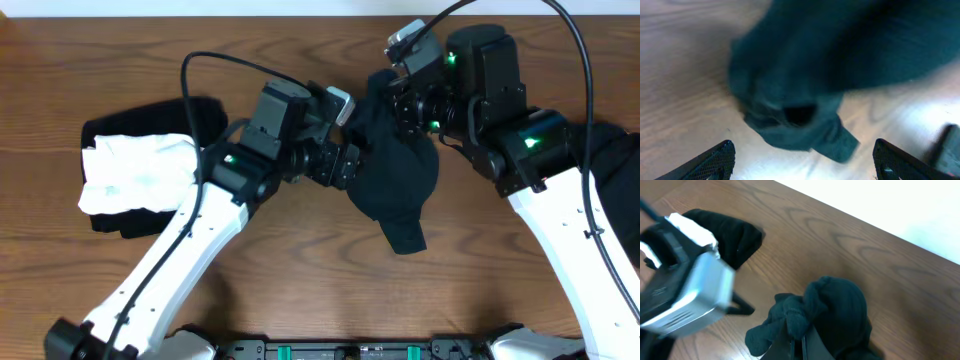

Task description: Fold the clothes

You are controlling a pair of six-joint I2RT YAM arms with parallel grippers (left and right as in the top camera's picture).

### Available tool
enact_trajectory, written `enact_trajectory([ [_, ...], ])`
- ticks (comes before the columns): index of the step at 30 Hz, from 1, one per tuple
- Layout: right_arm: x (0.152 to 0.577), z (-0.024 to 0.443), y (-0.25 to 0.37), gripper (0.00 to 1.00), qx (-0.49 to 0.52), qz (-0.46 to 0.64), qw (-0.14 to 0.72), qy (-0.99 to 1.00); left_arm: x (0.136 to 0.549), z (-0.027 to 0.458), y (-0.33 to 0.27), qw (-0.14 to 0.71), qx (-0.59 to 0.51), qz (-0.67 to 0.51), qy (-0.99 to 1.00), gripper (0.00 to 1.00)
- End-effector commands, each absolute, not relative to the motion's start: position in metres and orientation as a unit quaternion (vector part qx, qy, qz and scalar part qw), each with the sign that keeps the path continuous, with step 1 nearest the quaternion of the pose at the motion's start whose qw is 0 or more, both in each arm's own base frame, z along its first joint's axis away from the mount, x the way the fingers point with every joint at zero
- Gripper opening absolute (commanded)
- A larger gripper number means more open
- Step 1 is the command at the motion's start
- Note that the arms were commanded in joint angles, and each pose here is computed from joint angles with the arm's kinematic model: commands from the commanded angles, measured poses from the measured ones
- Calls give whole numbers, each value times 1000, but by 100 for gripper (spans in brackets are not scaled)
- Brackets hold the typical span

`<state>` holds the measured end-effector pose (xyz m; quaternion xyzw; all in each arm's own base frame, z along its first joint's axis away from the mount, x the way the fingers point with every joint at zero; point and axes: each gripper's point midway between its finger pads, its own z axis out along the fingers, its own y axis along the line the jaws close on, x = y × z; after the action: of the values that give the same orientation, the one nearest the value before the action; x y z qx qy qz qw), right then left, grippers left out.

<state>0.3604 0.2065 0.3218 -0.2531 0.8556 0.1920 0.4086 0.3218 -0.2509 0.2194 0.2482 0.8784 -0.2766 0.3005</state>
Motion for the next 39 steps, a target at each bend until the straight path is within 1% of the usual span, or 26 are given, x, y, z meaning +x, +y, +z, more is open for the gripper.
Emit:
enact_trajectory([
  [1, 343, 339, 217, 1, -276, 202, 423, 839, 337, 213, -249, 319, 250, -247, 880, 89],
  [9, 329, 349, 220, 1, -284, 208, 430, 831, 358, 210, -248, 348, 239, -224, 879, 88],
  [11, 325, 352, 220, 1, -287, 210, 432, 829, 361, 209, -246, 352, 235, -215, 880, 82],
  [15, 321, 356, 218, 1, -287, 210, 435, 827, 363, 209, -244, 354, 233, -210, 881, 55],
  [16, 320, 357, 217, 1, -287, 210, 435, 828, 363, 209, -244, 354, 233, -210, 881, 46],
  [17, 320, 356, 217, 1, -287, 210, 434, 828, 363, 209, -244, 354, 233, -210, 881, 39],
  [18, 320, 356, 215, 1, -285, 206, 433, 830, 362, 209, -244, 353, 233, -210, 881, 27],
  [20, 322, 353, 211, 1, -278, 192, 433, 836, 362, 209, -244, 353, 232, -211, 881, 11],
  [21, 323, 351, 207, 1, -274, 182, 432, 840, 362, 209, -244, 353, 231, -211, 882, 6],
  [25, 328, 345, 194, 1, -257, 144, 431, 853, 361, 211, -244, 354, 230, -212, 881, 6],
  [31, 329, 342, 191, 1, -252, 137, 427, 857, 357, 227, -242, 369, 230, -216, 874, 6],
  [35, 340, 335, 177, 2, -207, 106, 425, 875, 350, 253, -237, 394, 222, -227, 862, 6],
  [39, 348, 322, 172, 5, -180, 100, 409, 889, 338, 285, -231, 428, 220, -237, 844, 6],
])
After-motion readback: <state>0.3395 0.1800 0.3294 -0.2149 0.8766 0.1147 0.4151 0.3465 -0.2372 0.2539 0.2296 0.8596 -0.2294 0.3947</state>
